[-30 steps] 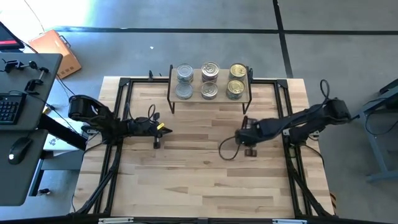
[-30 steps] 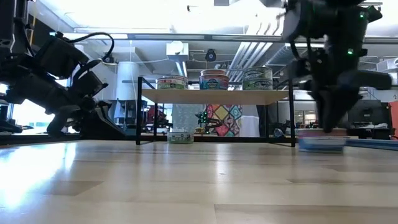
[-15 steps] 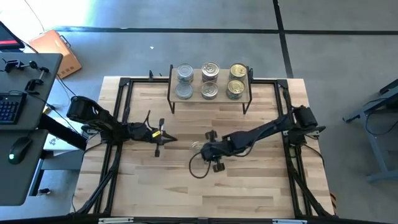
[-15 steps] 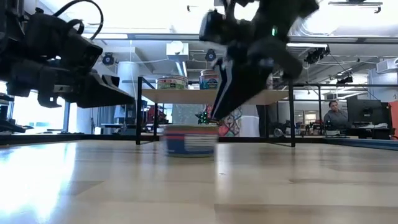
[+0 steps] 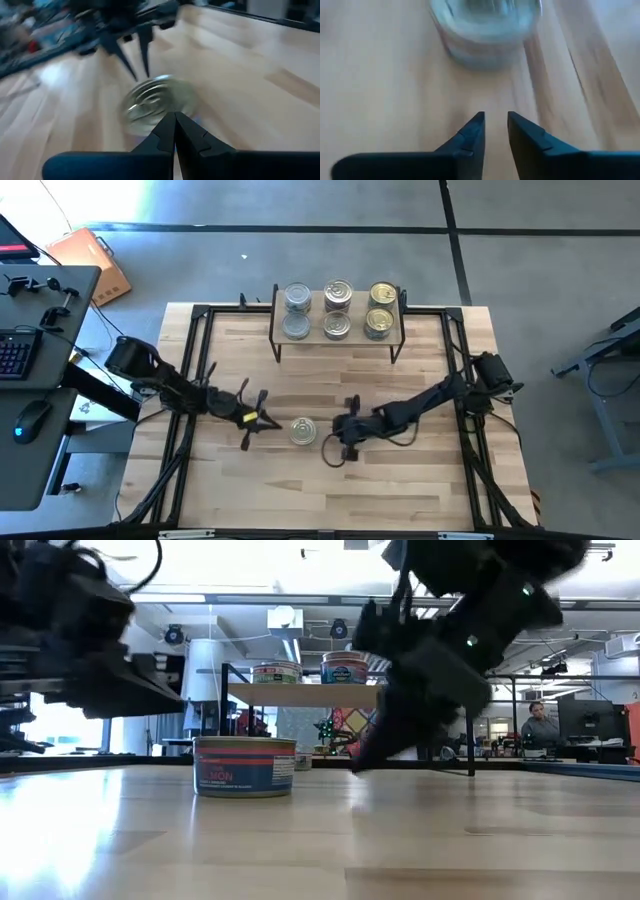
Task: Stack canned seafood by type on shelf
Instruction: Stack the blue tuna can on top of the other blue tuna can on the shelf
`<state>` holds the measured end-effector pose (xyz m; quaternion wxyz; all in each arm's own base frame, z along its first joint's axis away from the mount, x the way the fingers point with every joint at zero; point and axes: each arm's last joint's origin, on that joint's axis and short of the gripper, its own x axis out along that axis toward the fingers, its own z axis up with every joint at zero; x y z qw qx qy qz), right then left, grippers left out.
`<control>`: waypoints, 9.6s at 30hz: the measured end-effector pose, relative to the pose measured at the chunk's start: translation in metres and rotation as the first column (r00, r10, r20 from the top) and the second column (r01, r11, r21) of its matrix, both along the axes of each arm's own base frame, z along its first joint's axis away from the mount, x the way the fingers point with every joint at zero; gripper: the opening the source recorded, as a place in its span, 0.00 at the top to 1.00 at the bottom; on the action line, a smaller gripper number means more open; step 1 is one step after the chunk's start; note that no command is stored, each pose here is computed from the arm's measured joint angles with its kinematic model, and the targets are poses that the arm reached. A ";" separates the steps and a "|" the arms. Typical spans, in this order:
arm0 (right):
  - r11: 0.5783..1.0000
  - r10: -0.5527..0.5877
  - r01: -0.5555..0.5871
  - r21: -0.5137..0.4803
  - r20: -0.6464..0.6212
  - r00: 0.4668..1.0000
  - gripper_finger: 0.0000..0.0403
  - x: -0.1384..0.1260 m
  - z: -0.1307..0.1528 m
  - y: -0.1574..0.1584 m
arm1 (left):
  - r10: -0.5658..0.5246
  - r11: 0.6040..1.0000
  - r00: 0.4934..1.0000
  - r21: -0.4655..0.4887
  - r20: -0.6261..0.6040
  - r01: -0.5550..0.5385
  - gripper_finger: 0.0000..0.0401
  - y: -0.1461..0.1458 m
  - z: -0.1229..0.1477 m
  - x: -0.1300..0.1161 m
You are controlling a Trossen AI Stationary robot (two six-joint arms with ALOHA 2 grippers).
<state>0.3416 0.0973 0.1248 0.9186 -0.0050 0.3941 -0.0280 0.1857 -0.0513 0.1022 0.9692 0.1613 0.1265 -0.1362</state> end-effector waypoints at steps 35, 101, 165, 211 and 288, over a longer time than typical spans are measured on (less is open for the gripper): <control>0.842 0.463 -0.359 -0.403 0.197 0.864 0.40 0.001 0.001 0.010 | -0.020 0.904 0.930 0.392 -0.367 0.173 0.91 -0.021 0.014 0.084; 0.978 0.199 -0.206 0.022 0.174 0.964 0.24 0.002 -0.035 -0.018 | 0.128 0.990 0.885 0.117 -0.447 -0.084 0.71 -0.020 0.056 0.079; 0.994 -0.041 0.049 -0.094 0.093 0.995 0.24 0.014 0.012 -0.029 | 0.343 0.929 0.822 0.037 -0.456 -0.367 0.85 -0.001 0.025 0.050; 0.987 0.068 -0.036 -0.155 0.209 0.976 1.00 0.052 0.025 -0.054 | 0.221 0.832 0.971 0.537 -0.089 -0.140 0.79 -0.044 0.044 0.047; 0.553 0.068 0.077 -0.829 0.136 0.988 0.36 0.036 0.083 0.033 | 0.431 0.739 0.900 0.545 0.071 -0.397 0.57 -0.033 0.041 0.073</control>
